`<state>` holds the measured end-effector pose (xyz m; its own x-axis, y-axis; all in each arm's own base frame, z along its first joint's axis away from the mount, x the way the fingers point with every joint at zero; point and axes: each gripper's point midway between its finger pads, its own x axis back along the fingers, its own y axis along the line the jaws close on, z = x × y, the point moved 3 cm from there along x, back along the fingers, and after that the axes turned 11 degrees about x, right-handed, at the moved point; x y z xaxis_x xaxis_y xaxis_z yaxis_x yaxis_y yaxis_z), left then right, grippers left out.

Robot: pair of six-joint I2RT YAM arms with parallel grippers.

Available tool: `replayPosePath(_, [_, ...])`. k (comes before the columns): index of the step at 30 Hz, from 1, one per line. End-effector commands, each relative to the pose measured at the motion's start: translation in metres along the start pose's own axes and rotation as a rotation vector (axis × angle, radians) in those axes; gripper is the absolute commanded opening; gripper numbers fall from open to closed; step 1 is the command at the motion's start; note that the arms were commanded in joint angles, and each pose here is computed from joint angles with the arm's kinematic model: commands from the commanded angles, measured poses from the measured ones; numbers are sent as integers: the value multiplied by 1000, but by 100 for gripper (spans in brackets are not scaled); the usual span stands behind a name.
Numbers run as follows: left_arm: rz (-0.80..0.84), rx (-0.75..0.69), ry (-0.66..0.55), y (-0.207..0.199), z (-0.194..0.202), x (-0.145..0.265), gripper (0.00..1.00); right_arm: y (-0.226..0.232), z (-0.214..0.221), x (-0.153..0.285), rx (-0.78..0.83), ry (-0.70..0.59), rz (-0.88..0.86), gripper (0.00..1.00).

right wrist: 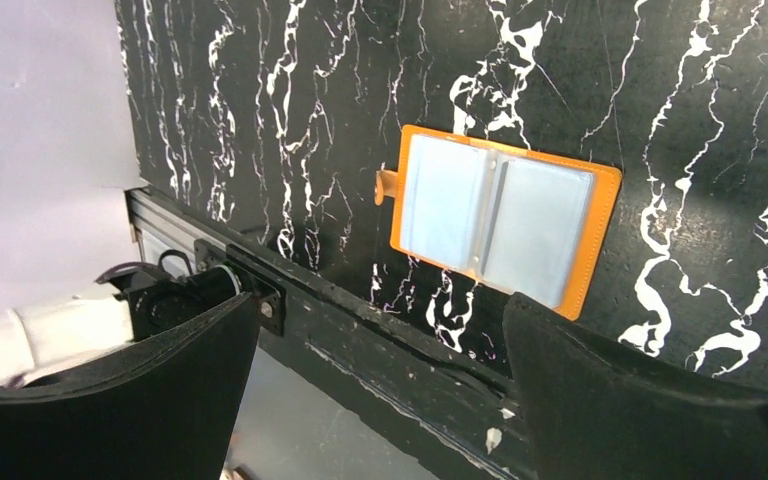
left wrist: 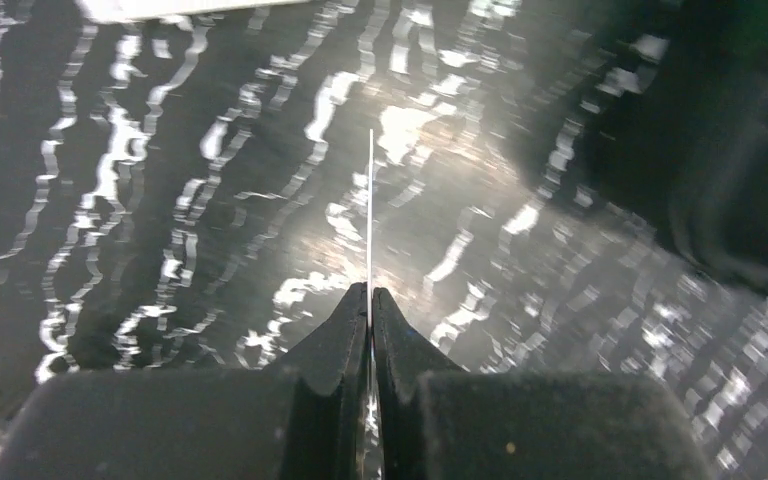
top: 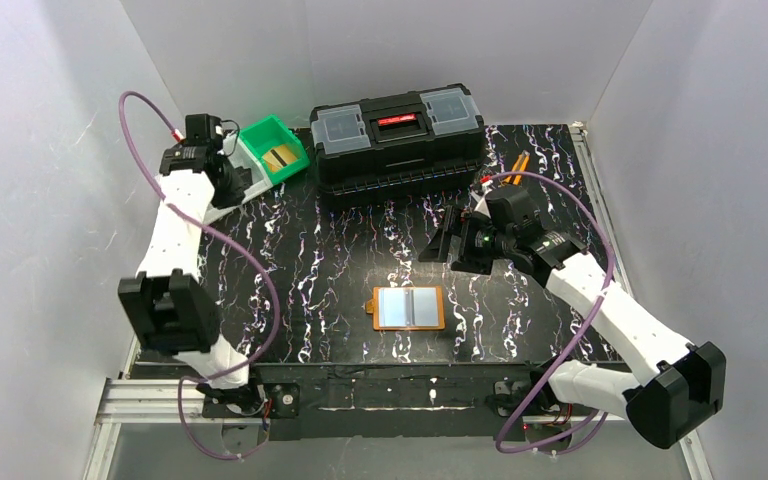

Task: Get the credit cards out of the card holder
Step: Place the credit card in the storage box.

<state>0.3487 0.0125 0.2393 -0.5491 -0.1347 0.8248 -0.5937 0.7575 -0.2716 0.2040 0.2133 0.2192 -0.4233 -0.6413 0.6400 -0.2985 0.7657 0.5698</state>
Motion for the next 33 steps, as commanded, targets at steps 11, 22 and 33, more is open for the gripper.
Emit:
replayPosePath(11, [-436, -15, -149, 53, -105, -89, 0, -6, -5, -11, 68, 48, 19, 98])
replayPosePath(22, [-559, 24, -266, 66, -140, -137, 0, -10, -1, -24, 67, 112, 1, 98])
replayPosePath(33, [-601, 29, -276, 68, -145, -181, 2, -12, 1, -25, 67, 131, 3, 98])
